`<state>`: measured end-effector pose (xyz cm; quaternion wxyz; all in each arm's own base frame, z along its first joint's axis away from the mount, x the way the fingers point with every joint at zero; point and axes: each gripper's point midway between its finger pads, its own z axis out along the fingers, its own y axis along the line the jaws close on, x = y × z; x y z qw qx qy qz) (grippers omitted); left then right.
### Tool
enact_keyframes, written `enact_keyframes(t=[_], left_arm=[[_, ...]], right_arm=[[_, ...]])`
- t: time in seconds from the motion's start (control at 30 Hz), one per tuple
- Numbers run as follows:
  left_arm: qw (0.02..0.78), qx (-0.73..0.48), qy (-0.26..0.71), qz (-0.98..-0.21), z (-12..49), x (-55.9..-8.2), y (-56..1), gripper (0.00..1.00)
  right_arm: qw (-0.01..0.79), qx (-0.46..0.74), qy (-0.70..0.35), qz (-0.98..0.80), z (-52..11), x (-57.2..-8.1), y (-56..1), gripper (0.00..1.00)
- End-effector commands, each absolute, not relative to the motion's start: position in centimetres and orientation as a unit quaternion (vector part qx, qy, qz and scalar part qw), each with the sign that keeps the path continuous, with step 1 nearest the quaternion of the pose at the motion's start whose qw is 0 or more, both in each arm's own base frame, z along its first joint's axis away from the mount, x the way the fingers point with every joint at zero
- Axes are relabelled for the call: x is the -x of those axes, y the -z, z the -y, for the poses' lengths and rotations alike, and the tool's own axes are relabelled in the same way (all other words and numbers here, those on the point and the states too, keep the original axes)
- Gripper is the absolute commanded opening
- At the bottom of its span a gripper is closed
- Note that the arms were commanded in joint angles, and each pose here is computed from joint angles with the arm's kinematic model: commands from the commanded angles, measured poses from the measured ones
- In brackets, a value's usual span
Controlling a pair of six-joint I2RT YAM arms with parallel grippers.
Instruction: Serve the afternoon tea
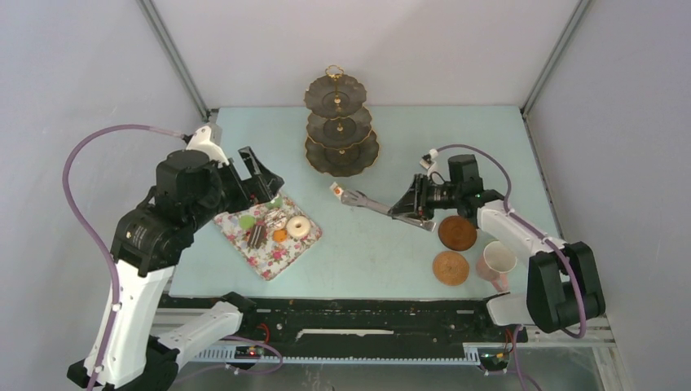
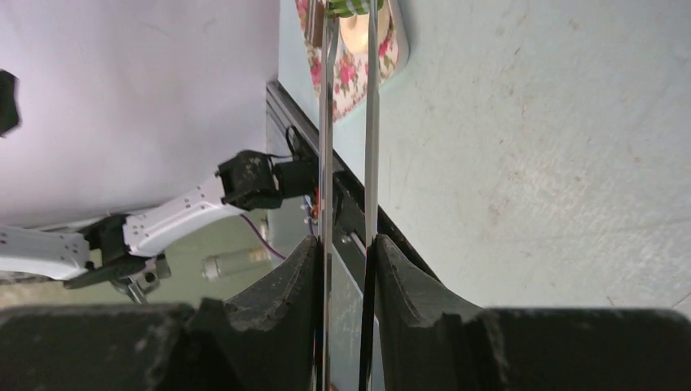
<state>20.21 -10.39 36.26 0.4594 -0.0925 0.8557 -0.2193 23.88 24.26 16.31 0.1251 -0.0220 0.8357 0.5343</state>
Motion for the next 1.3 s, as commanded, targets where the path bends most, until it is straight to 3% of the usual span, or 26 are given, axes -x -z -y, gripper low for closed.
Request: enact_keyframes(t=[0.0,0.43,1.27], left_arm=[[0.468,0.093,0.239,-0.846,11.0,-20.5,-37.3,0.98],[0.468,0.082,0.255,-0.842,11.7,-20.6,-38.0,0.98],[0.461,0.036,0.213,-0.861,11.4,-21.3,-37.5,0.98]], right_arm=[[0.139,-0.017,-0.570,-0.810,-23.0,-26.6,-18.2,0.22],[0.154,-0.101,-0.567,-0.803,-20.1,-34.0,-17.6,0.22],[0.143,-0.149,-0.568,-0.797,-21.0,-40.2,-16.9,0.23]])
